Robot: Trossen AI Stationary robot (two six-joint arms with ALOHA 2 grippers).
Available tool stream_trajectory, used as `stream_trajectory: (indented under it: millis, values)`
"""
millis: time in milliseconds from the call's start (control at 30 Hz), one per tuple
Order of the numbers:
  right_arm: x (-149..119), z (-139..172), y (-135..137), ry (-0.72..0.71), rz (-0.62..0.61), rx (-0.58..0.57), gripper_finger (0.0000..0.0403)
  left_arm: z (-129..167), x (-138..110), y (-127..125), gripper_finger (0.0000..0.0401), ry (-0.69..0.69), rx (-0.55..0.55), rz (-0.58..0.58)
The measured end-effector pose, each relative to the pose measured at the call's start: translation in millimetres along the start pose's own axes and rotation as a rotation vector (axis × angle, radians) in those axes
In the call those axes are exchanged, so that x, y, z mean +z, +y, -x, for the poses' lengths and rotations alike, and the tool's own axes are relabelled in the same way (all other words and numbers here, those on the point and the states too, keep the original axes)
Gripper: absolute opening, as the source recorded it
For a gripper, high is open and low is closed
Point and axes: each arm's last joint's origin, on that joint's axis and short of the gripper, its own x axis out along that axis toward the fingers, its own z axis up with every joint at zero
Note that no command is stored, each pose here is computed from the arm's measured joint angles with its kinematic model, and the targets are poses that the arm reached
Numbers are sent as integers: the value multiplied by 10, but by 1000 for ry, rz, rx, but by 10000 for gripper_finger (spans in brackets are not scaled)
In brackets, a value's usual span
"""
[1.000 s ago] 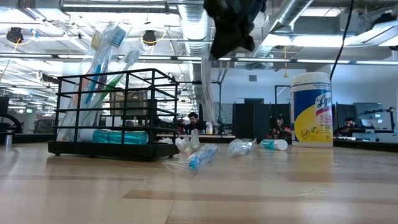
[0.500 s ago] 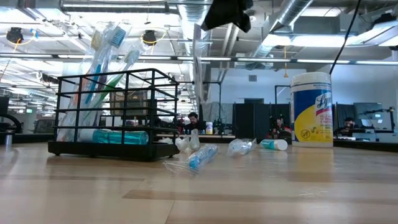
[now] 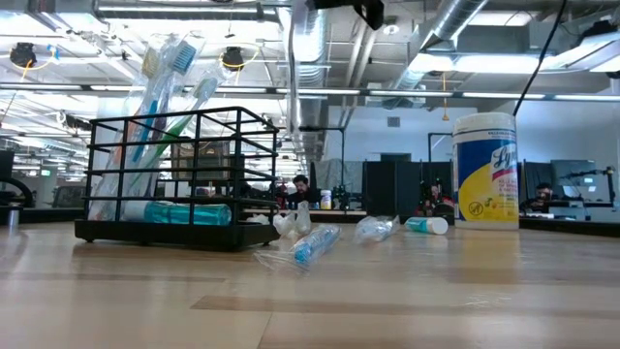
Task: Pick & Place toothbrushing station
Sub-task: Put the purple toothbrush into the wire organizer
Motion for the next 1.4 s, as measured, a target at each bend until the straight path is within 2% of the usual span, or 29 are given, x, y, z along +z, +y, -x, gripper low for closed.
stream_trajectory:
  millis: [233, 433, 533, 767, 933, 1167, 1400]
  values:
    - [27, 71, 76, -35, 28, 30, 0, -201, -63, 29, 95, 47, 45, 4]
    - [62, 116, 136, -45, 49, 45, 0, -338, -62, 34, 99, 32, 76, 6]
    - [90, 143, 160, -55, 58, 53, 0, -390, -60, 2, 112, 26, 77, -25]
    - [145, 192, 198, -78, 75, 66, 0, -414, -8, 26, 153, -25, 106, -10]
    - [150, 191, 199, -83, 76, 67, 0, -416, 15, 49, 166, -45, 129, 0]
    - [154, 190, 200, -87, 78, 68, 0, -541, -2, 39, 158, -48, 149, -3]
    - [151, 190, 199, -83, 78, 67, 0, -644, -27, -24, 132, -50, 147, -10]
